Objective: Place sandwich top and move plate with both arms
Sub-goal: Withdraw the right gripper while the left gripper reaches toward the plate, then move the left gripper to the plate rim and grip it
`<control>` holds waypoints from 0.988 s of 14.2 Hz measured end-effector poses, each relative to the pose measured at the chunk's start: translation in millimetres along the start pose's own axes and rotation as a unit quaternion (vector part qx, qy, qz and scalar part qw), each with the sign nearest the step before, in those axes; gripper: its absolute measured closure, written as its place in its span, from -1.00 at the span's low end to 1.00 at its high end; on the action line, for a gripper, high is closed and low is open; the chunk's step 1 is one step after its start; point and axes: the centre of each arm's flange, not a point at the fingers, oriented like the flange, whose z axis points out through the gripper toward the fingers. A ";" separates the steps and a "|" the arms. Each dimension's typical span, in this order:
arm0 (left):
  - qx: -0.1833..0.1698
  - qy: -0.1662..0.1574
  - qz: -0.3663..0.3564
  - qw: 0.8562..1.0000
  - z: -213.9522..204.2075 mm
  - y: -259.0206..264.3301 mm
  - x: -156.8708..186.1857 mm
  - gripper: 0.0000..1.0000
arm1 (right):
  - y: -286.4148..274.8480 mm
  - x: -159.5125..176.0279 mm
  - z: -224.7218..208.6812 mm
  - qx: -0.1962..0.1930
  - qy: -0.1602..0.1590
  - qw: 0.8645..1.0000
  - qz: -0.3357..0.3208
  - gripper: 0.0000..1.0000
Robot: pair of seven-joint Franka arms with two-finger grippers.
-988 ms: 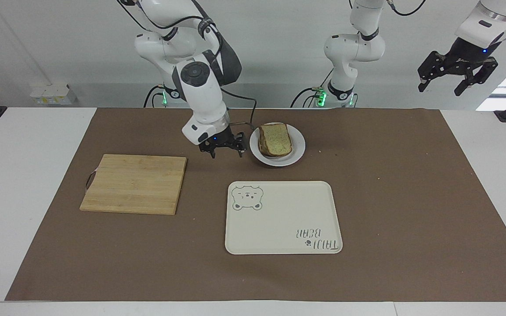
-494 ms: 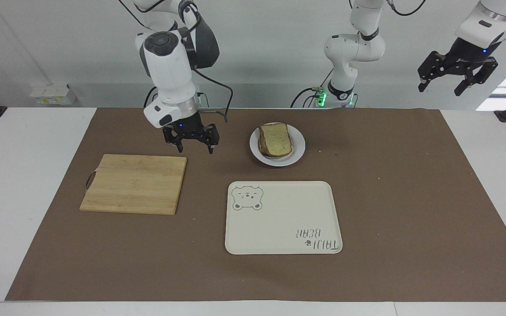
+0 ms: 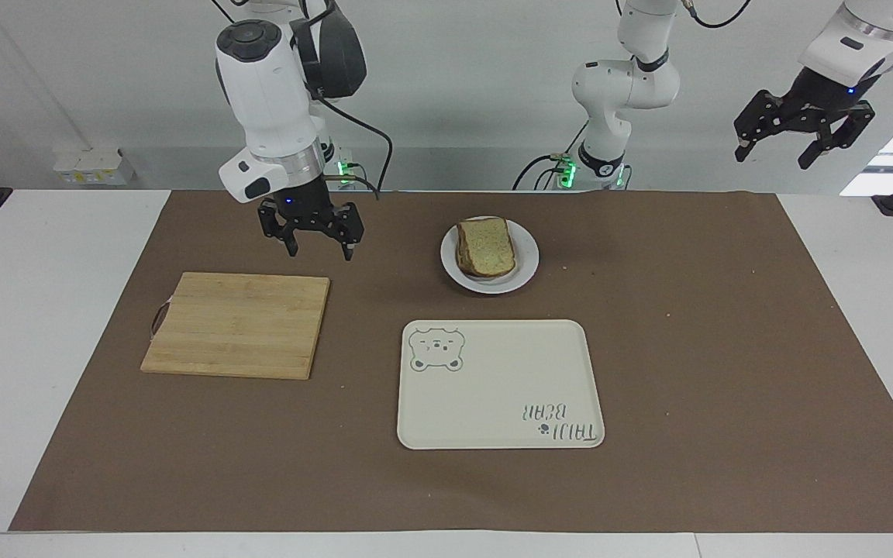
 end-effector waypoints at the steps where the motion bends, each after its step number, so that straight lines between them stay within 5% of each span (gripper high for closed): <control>1: -0.011 -0.003 0.003 1.000 4.5 3.0 -1.7 -1.00 | 6.6 2.2 -4.0 -0.004 -0.003 1.000 0.005 -1.00; 10: -0.139 -0.022 0.002 0.990 116.7 35.0 -55.7 -1.00 | 119.8 15.9 -78.8 -0.030 -0.056 0.997 -0.043 -1.00; 14: -0.195 -0.019 -0.006 0.981 174.1 63.0 -62.1 -1.00 | 140.3 0.3 -114.6 -0.027 -0.044 0.998 -0.038 -1.00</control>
